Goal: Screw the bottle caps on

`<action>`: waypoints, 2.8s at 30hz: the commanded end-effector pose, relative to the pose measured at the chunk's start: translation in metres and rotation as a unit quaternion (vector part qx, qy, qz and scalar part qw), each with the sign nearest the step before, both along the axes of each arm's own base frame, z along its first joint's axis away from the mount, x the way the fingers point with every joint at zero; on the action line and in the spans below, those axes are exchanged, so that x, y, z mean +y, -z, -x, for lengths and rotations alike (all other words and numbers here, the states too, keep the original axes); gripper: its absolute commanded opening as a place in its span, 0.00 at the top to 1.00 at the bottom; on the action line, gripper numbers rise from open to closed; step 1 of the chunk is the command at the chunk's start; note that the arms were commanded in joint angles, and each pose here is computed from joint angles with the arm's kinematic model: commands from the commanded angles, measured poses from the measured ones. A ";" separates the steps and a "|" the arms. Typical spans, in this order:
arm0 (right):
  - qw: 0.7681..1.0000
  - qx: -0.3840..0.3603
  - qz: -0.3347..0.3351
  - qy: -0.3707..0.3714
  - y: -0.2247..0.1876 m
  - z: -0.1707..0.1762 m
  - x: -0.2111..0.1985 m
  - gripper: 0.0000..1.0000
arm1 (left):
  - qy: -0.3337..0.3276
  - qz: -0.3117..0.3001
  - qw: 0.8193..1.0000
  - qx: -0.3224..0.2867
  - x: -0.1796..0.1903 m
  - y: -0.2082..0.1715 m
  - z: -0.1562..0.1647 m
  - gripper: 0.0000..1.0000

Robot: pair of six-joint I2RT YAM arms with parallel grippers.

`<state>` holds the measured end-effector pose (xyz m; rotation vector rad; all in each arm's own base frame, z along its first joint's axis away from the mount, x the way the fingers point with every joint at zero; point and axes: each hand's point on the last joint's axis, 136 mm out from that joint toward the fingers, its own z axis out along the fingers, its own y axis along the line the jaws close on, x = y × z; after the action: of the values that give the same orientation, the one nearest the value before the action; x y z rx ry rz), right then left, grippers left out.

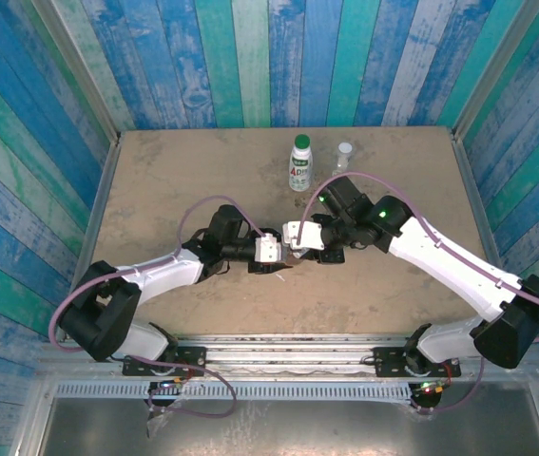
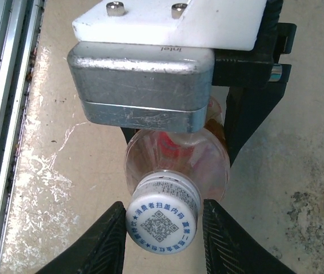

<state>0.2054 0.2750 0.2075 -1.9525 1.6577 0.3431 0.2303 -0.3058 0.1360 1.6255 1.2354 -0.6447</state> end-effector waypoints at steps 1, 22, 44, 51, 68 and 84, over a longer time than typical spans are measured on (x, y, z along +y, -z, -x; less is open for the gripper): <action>1.000 0.000 0.005 -0.007 -0.003 0.002 0.000 0.60 | 0.009 0.029 0.999 -0.028 -0.002 -0.031 0.002 0.49; 0.945 0.067 -0.161 0.276 -0.040 -0.046 0.015 0.92 | -0.170 0.071 0.961 -0.206 0.011 -0.077 -0.076 0.49; 0.921 0.082 -0.212 0.316 -0.048 -0.054 -0.012 0.30 | -0.074 0.087 0.982 -0.149 0.002 -0.065 -0.045 0.49; 0.993 0.012 -0.113 0.016 -0.039 0.015 -0.004 0.29 | 0.072 0.077 0.994 -0.005 -0.004 -0.040 0.004 0.49; 0.997 0.033 -0.068 -0.036 -0.023 0.026 0.014 0.57 | 0.088 0.051 0.995 0.019 -0.003 -0.031 0.009 0.50; 0.976 0.022 -0.088 0.200 -0.026 -0.034 0.011 0.89 | -0.027 0.083 0.995 -0.046 -0.004 -0.047 -0.035 0.51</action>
<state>0.2099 0.2872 0.2350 -1.7405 1.7145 0.4220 0.2343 -0.3049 0.1628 1.5852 1.1484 -0.7548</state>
